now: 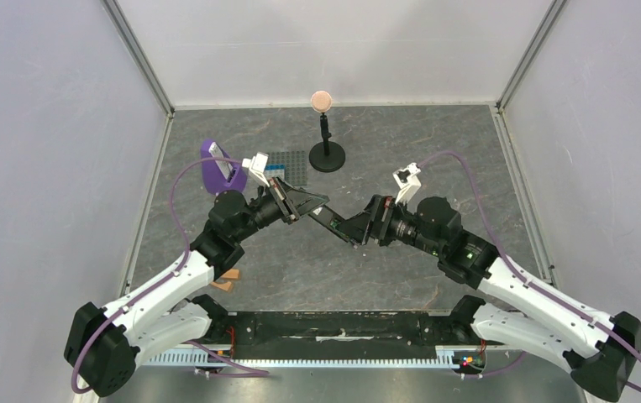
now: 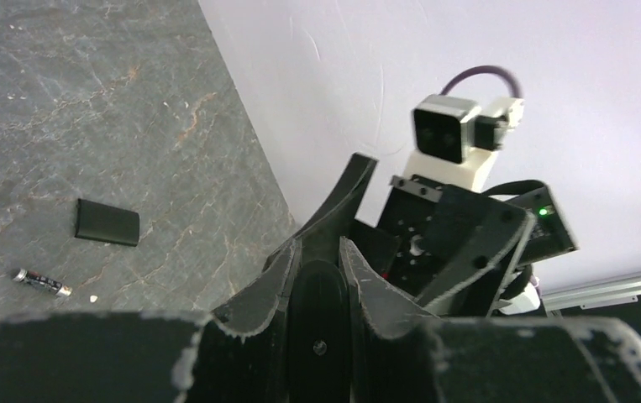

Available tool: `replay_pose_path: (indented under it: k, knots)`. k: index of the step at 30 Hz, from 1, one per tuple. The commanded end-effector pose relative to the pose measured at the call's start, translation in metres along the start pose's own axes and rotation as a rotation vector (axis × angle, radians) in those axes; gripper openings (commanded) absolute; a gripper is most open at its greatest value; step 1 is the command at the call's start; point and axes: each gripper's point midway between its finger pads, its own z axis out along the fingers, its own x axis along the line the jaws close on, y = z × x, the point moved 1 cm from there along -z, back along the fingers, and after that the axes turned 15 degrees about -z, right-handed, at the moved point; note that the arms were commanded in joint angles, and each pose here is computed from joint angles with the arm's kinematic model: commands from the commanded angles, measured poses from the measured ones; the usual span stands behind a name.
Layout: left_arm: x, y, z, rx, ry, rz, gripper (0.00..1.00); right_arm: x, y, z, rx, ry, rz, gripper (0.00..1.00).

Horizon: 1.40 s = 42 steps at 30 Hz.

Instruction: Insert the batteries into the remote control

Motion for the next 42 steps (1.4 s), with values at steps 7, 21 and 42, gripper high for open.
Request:
replay_pose_path:
  k: [7,21,42]
  knots:
    - [-0.030,0.009,-0.002,-0.047,-0.115,0.023,0.02,0.023,0.034,0.000,-0.218,0.137,0.297,0.98]
    - [-0.037,0.003,-0.003,-0.001,-0.151,0.055,0.02,0.022,0.018,0.016,-0.168,0.179,0.418,0.89]
    - [-0.030,0.007,0.002,-0.016,-0.108,0.028,0.02,0.020,0.001,0.024,-0.089,0.171,0.419,0.63]
